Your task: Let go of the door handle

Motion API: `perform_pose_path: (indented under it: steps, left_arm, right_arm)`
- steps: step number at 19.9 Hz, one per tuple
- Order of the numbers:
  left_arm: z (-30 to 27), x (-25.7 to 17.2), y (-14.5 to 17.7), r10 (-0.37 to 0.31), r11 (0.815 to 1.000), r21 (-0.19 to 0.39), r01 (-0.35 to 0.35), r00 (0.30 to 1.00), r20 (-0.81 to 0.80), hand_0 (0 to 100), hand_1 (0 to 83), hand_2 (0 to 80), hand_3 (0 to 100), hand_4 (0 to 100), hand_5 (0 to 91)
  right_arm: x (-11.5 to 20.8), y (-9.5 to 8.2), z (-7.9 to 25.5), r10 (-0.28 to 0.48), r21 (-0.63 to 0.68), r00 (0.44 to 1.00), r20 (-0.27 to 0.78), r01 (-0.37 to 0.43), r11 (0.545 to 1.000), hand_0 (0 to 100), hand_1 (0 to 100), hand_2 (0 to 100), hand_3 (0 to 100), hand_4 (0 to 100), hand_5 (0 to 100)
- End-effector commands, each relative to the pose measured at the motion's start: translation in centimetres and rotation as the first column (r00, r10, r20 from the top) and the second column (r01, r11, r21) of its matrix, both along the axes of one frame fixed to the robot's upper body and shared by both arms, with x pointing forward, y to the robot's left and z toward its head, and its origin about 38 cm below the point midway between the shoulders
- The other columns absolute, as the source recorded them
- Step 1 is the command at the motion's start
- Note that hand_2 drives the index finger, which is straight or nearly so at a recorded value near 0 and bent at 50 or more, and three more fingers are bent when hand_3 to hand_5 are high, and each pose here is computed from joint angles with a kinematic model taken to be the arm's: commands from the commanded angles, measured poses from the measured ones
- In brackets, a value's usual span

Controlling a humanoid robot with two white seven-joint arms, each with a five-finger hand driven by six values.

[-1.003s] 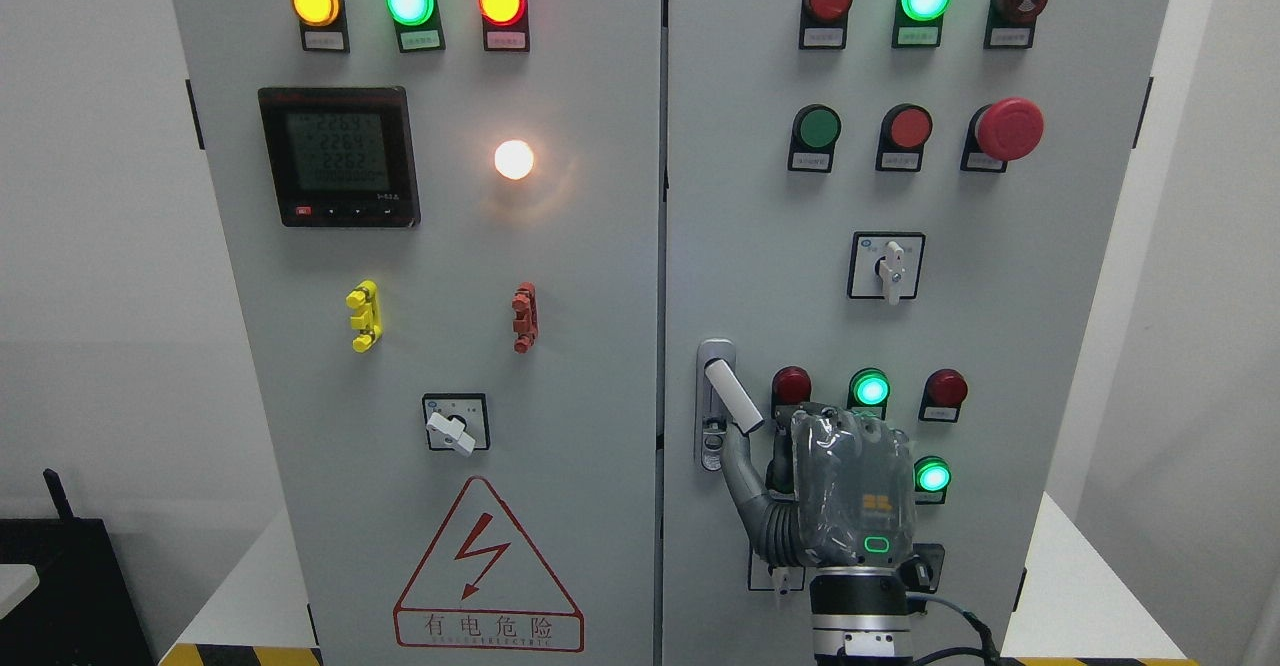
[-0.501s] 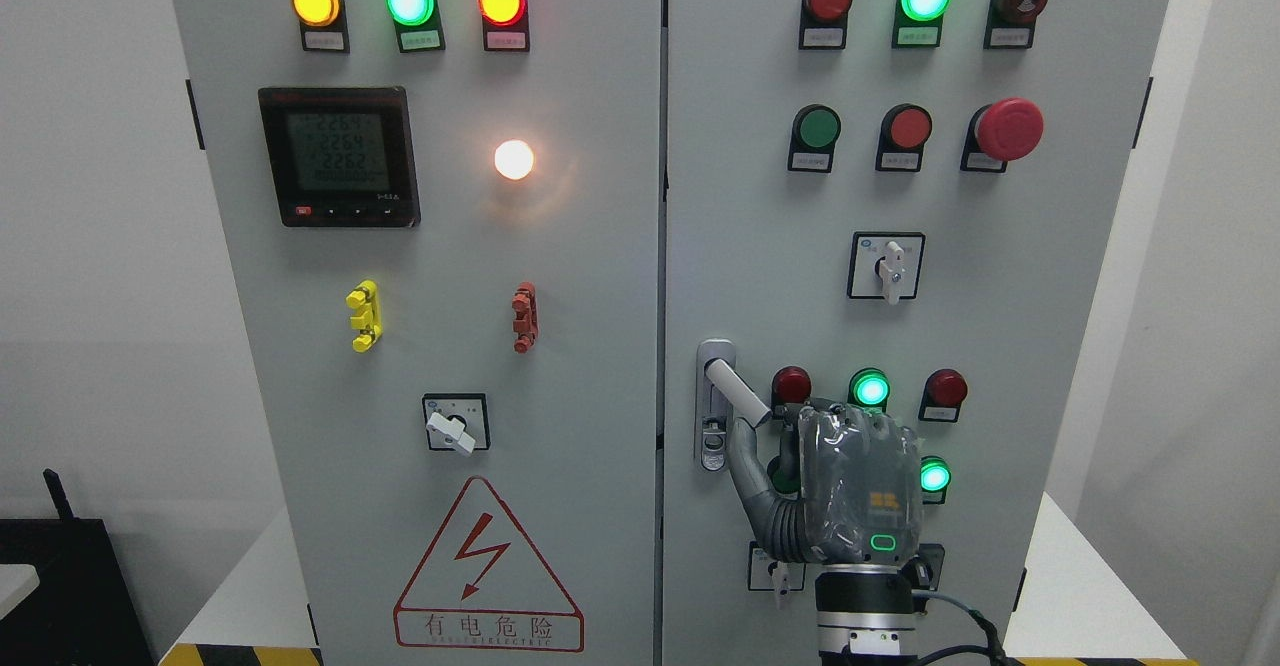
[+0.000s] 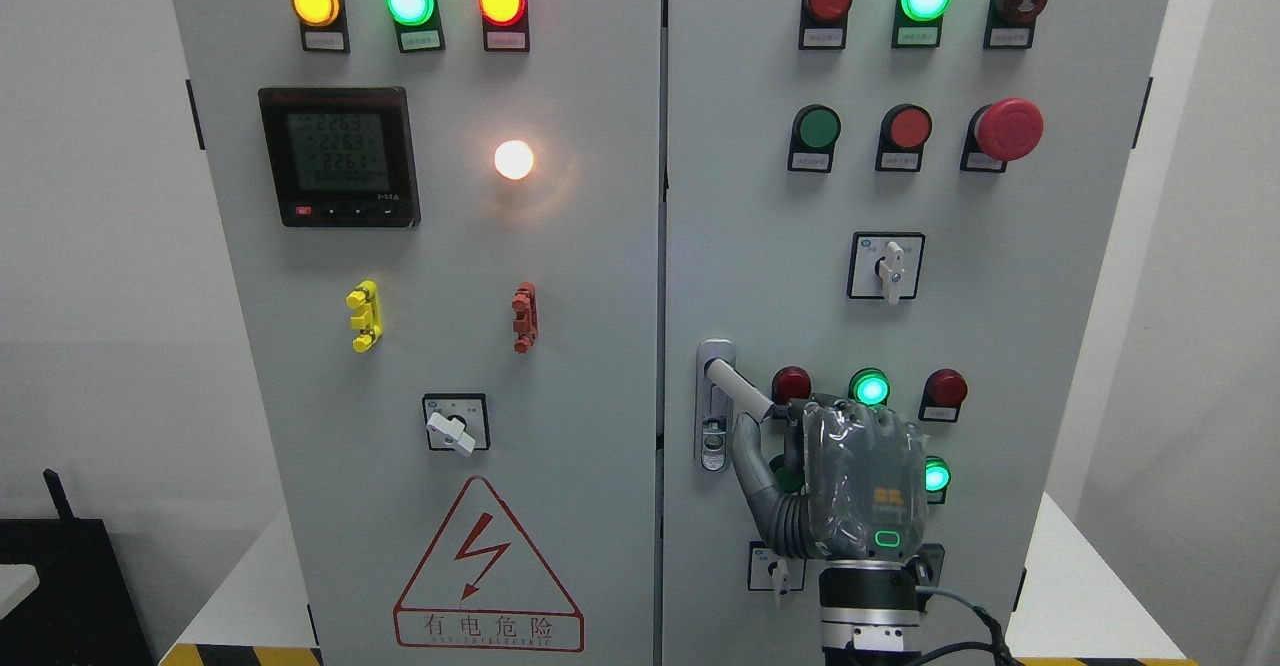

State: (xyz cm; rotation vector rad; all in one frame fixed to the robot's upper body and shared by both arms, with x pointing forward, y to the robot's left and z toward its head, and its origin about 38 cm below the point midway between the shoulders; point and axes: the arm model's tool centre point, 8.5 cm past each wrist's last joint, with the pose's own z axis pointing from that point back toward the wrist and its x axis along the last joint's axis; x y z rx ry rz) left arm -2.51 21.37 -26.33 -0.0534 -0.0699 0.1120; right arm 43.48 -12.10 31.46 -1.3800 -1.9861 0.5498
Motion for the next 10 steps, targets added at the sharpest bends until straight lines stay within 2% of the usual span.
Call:
perform_pose_path:
  steps: [1,10]
  left_arm:
    - [-0.04,0.53,-0.02,-0.012,1.0,-0.001,0.012,1.0,0.016,12,38.9,0.0,0,0,0.0]
    - [-0.04,0.53,-0.02,-0.012,1.0,-0.001,0.012,1.0,0.016,12,38.9,0.0,0,0,0.0]
  right_arm:
    - [0.1,-0.33,0.05,-0.008,0.003,1.0,-0.001,0.008,1.0,56,37,100,100,100,98]
    - [0.13,-0.37,0.19,-0.01,0.003,1.0,0.003,0.01,1.0,56,37,100,100,100,98]
